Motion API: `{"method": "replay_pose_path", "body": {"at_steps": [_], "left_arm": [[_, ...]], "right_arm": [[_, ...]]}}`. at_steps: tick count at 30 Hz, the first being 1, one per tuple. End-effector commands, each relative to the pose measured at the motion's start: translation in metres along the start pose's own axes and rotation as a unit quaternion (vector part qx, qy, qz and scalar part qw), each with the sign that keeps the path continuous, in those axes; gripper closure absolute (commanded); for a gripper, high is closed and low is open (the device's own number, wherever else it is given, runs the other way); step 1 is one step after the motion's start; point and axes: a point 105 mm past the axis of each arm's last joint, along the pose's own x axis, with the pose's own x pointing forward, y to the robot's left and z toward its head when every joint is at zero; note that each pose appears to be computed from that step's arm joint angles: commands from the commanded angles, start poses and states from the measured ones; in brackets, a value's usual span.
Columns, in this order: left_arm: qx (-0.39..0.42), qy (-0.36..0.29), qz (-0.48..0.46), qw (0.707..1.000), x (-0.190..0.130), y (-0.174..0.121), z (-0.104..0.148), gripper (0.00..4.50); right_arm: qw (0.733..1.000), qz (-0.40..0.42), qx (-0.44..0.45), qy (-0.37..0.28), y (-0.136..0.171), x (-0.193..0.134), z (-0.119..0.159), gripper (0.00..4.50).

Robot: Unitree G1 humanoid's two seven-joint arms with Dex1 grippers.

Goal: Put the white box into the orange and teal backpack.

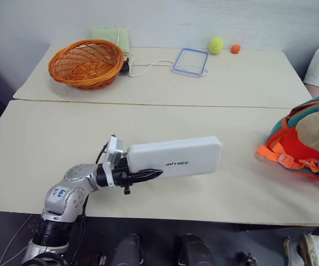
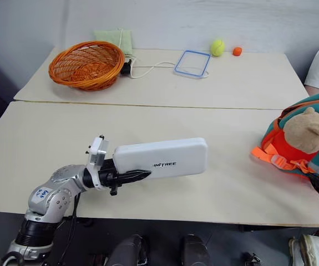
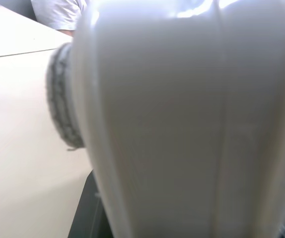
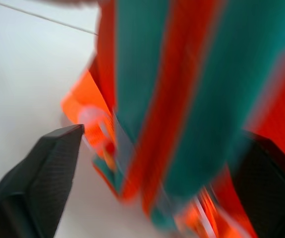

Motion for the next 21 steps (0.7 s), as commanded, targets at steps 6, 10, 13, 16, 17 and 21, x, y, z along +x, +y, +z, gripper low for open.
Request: {"method": "replay_pose_path", "body": {"at_steps": [6, 10, 13, 16, 17, 21], "left_arm": [[0.022, -0.057, 0.047, 0.997, -0.019, 0.006, 0.023, 3.07], [0.024, -0.06, 0.093, 0.994, -0.034, 0.014, 0.027, 3.07], [0.025, -0.06, 0.123, 0.99, -0.043, 0.02, 0.029, 3.07], [0.02, -0.08, 0.161, 0.983, -0.057, 0.03, 0.034, 3.07], [0.017, -0.093, 0.177, 0.98, -0.062, 0.034, 0.038, 3.07], [0.024, -0.133, 0.262, 0.956, -0.085, 0.056, 0.052, 3.07]], "right_arm": [[0.99, 0.133, 0.024, -0.039, 0.042, 0.053, 0.015, 2.99], [0.978, 0.198, 0.03, -0.051, 0.074, 0.077, 0.013, 4.36], [0.963, 0.254, 0.034, -0.077, 0.105, 0.095, 0.024, 4.42], [0.936, 0.33, 0.035, -0.116, 0.151, 0.112, 0.044, 4.42], [0.926, 0.352, 0.038, -0.131, 0.166, 0.117, 0.052, 4.42], [0.87, 0.452, 0.049, -0.187, 0.227, 0.131, 0.087, 4.42]]}}
